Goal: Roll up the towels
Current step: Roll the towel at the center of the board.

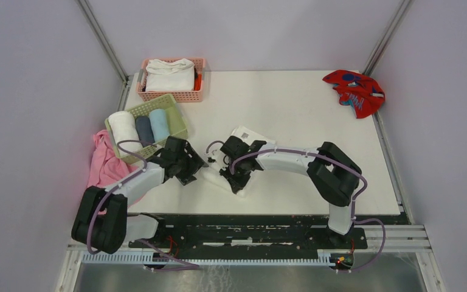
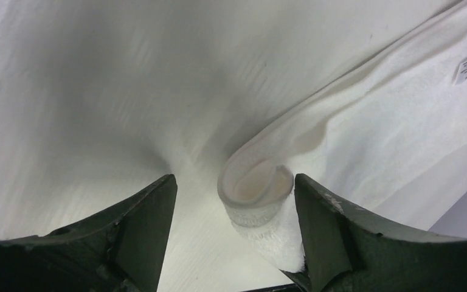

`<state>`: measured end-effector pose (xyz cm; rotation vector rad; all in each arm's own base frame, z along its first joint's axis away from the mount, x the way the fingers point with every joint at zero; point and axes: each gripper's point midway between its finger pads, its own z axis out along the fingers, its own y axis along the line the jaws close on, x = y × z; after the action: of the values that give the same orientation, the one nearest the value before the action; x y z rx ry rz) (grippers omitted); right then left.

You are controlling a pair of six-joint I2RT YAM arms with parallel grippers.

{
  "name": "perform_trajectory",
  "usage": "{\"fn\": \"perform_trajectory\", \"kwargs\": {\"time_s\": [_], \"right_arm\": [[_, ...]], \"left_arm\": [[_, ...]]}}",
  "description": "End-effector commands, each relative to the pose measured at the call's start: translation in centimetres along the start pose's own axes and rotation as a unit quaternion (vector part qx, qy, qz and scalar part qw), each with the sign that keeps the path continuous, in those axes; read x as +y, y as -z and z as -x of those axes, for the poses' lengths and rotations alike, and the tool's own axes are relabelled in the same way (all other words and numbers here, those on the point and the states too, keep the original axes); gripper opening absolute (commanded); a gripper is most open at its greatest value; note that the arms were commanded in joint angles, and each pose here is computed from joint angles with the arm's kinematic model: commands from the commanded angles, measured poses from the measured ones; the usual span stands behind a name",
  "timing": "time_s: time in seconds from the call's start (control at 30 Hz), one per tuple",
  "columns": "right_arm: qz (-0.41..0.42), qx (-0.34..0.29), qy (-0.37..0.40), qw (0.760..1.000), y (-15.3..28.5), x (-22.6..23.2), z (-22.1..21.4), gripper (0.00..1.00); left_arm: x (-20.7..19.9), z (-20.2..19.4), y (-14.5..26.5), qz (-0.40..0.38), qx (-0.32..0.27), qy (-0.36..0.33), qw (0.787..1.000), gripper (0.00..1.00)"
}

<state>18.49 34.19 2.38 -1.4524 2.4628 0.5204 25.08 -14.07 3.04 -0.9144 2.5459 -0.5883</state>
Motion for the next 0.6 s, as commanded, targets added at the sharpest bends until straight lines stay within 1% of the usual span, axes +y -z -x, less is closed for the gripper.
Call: {"fn": "perform_trajectory", "kwargs": {"time_s": [0.0, 0.1, 0.17, 0.33, 0.37, 0.5, 0.57], "right_arm": [[0.2, -0.038, -0.078, 0.976, 2.3, 3.5, 1.5, 0.0], [0.265, -0.072, -0.142, 0.951, 3.2, 2.3, 2.3, 0.0], [0.298, -0.078, -0.18, 0.934, 3.2, 1.4, 2.1, 0.0], [0.336, -0.049, -0.261, 0.904, 1.6, -0.4, 0.2, 0.01], [0.356, -0.026, -0.307, 0.882, -0.1, -1.1, -1.1, 0.01], [0.356, -0.007, -0.335, 0.872, -1.3, -1.6, -1.9, 0.01], [0.355, -0.005, -0.342, 0.87, -1.5, -1.9, -2.0, 0.01]], "left_arm": [[1.5, 0.7, 2.2, 0.019, -0.03, -0.029, 0.999, 0.8], [0.4, 0.6, 3.4, -0.014, -0.032, -0.031, 0.999, 0.82], [-0.2, 0.2, 3.8, -0.04, -0.029, -0.03, 0.998, 0.83], [-2.0, -1.1, 4.0, -0.11, -0.006, -0.012, 0.994, 0.84], [-3.6, -1.6, 3.6, -0.152, 0.015, 0.004, 0.988, 0.84], [-5.7, -1.6, 3.3, -0.192, 0.028, 0.005, 0.981, 0.84], [-6.1, -1.7, 2.9, -0.198, 0.031, 0.009, 0.98, 0.84]]}}
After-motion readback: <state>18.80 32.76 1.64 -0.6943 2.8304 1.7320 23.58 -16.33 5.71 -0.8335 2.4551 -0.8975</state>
